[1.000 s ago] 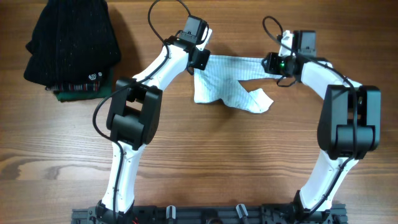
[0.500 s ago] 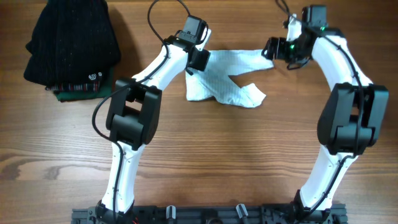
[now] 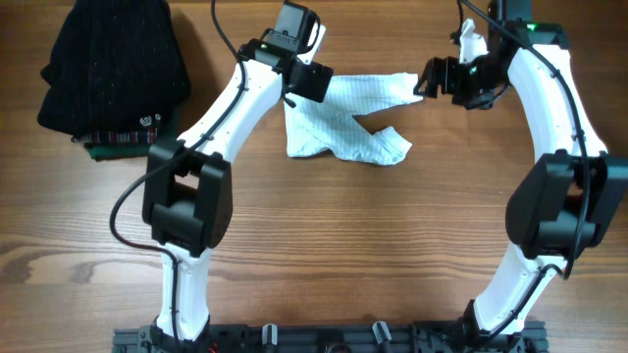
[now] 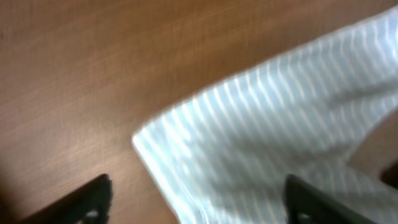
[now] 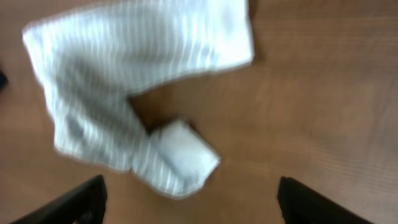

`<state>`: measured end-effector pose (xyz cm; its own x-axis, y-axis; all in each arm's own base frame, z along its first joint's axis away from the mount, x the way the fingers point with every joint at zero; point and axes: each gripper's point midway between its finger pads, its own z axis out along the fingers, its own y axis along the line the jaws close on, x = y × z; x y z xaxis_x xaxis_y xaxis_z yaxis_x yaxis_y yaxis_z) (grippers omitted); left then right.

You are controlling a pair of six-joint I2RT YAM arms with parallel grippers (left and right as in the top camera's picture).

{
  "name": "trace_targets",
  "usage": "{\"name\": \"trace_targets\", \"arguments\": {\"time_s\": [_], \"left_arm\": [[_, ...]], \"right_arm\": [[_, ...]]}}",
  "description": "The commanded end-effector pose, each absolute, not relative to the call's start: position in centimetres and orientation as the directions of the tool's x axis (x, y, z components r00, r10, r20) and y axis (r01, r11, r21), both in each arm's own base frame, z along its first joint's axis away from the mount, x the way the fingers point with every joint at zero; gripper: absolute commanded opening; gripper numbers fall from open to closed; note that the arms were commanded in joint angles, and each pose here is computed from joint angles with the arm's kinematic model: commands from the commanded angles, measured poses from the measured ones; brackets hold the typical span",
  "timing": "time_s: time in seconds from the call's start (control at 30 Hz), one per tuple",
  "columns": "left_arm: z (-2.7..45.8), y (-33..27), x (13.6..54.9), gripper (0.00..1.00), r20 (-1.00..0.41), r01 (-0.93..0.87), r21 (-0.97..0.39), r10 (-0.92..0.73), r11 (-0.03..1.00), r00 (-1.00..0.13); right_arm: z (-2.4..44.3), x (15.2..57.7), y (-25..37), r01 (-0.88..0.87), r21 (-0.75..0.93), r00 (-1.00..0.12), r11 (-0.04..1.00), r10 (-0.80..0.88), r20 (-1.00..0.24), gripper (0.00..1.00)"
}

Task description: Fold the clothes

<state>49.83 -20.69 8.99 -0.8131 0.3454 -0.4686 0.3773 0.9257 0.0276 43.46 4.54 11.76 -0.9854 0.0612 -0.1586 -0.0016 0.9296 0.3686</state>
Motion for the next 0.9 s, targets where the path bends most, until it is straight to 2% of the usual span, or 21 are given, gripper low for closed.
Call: {"name": "trace_targets", "arguments": {"time_s": [0.0,0.07,0.17,0.27,0.4,0.63,0.87], "left_arm": [[10.2,-20.8,47.2,0.32,-0.411,0.36,-0.054,0.308,0.931,-0.858],[9.8,-21.6,45.1,0.04,-0.339,0.35,-0.147,0.286,0.925,-0.896],[9.1,-22.7,42.3,0.04,-0.228,0.325,-0.265,0.268,0.908,-0.936],[8.3,-23.1,40.9,0.04,-0.175,0.326,-0.269,0.286,0.906,-0.942],[7.3,-23.1,40.4,0.04,-0.156,0.332,-0.24,0.301,0.912,-0.941],[5.3,-22.4,39.6,0.04,-0.102,0.318,-0.223,0.302,0.922,-0.948],[3.3,-20.7,39.7,0.04,-0.075,0.305,-0.13,0.298,0.943,-0.952]], "right_arm": [[13.3,41.6,7.2,-0.084,0.401,-0.99,0.912,-0.029,-0.141,0.66],[12.6,40.6,8.5,-0.097,0.404,-0.992,0.91,-0.058,-0.109,0.47],[11.2,39.5,10.8,-0.139,0.404,-0.99,0.904,-0.115,-0.083,0.19],[9.4,38.8,12.2,-0.123,0.388,-0.992,0.913,-0.11,-0.056,0.04],[6.5,38.2,12.5,-0.055,0.378,-0.998,0.924,-0.049,-0.024,0.04],[2.6,36.4,12.7,-0.03,0.4,-0.999,0.916,-0.036,0.007,0.04],[2.3,38.2,12.9,-0.066,0.407,-0.996,0.911,-0.036,-0.08,0.04]]}}
